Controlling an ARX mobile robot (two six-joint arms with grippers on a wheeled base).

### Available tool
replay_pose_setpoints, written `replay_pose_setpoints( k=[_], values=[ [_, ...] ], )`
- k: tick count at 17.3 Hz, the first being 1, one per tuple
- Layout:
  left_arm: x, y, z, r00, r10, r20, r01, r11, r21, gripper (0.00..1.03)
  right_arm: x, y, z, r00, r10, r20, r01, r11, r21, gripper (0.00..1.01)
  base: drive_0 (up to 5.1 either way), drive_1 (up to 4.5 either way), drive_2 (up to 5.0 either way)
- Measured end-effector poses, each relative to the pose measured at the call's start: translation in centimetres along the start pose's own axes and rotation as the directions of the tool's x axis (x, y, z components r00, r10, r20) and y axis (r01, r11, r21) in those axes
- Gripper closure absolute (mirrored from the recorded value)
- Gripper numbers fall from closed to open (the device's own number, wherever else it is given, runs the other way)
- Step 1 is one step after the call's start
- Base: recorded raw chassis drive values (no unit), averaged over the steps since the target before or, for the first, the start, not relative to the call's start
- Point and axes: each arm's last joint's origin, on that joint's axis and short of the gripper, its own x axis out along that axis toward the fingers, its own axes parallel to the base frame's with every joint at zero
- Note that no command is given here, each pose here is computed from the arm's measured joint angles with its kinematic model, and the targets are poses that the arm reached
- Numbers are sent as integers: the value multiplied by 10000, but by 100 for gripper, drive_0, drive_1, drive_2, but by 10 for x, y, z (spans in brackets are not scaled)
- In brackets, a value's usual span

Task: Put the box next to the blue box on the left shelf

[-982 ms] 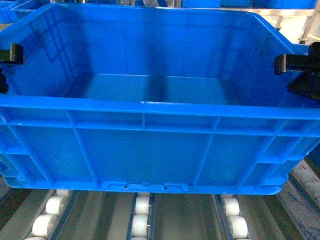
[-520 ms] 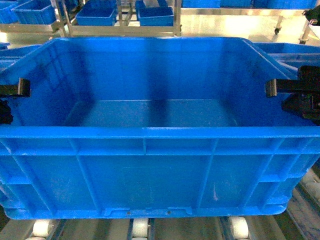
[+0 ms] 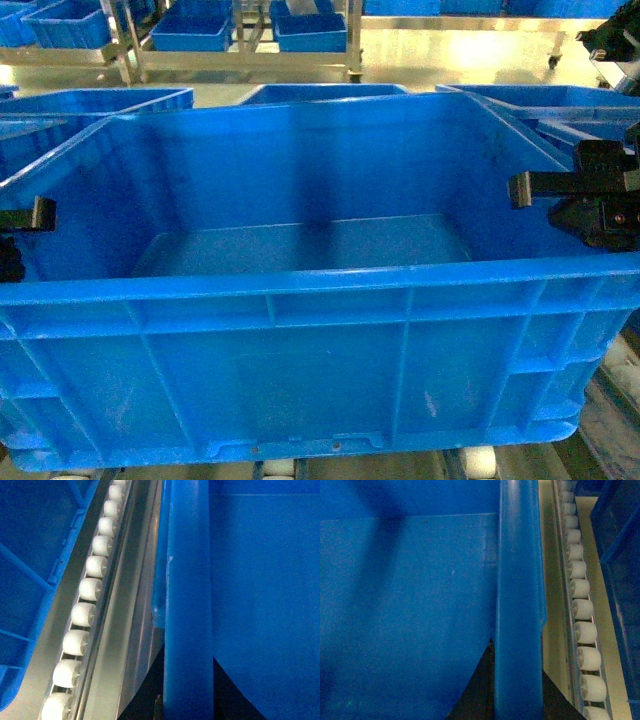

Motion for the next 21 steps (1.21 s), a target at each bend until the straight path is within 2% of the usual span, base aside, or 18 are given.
replay_pose_setpoints(
  k=[3,4,5,7,8,9,10,11,14,15,16,17,18,19,20,21],
  values=[
    [1,1,0,10000,-26,5,26,10000,33,95,0,0,0,9998,-83,-166,83,10000,-13,91,0,0,0],
    [1,-1,1,9997,226,121,-229,9995,226,86,0,4,-3,9991,94,-412,-95,10000,-28,75,0,0,0],
    [3,-7,1,9978,552,357,-575,9960,680,72,1,10,-8,9978,96,-657,-106,9998,-153,62,0,0,0],
    [2,-11,3,9980,357,516,-395,9964,748,46,2,12,-8,9965,514,-662,-508,9987,101,37,0,0,0],
    [2,-12,3,9980,236,584,-278,9970,717,39,2,13,-8,9962,598,-640,-587,9981,182,27,0,0,0],
    [2,-14,7,9948,-66,1020,15,9987,503,24,2,16,-8,9961,644,-598,-638,9979,119,14,0,0,0],
    [2,-14,10,9914,-106,1308,64,9995,323,15,2,18,-8,9958,699,-586,-695,9975,81,5,0,0,0],
    [0,-14,11,9907,-133,1354,98,9996,265,3,2,19,-8,9956,724,-587,-722,9974,57,3,0,0,0],
    [0,-14,11,9907,-140,1350,119,9998,164,5,2,19,-8,9957,713,-585,-711,9975,61,3,0,0,0],
    [2,-14,11,9829,-247,1824,230,9997,115,6,5,20,-8,9984,540,146,-538,9985,-142,5,0,0,0],
    [5,-12,1,9158,-802,3936,816,9966,133,19,9,18,-21,9693,-378,2431,489,9980,-401,15,0,0,0],
    [3,-10,-14,8838,-893,4592,898,9957,208,26,7,12,-35,9384,-870,3345,1081,9931,-449,22,0,0,0],
    [-3,-6,-26,8491,-957,5195,948,9951,285,33,-1,3,-45,9037,-1292,4082,1523,9880,-246,30,0,0,0],
    [-11,-2,-30,8153,-922,5717,971,9950,219,40,-12,-5,-50,8632,-1406,4850,1645,9864,-69,37,0,0,0],
    [-23,3,-34,7644,-804,6398,960,9953,104,49,-31,-17,-52,7975,-1523,5838,1710,9850,233,48,0,0,0],
    [-34,7,-35,7235,-700,6867,952,9955,13,59,-43,-23,-53,7591,-1564,6319,1698,9847,398,55,0,0,0]
  ],
)
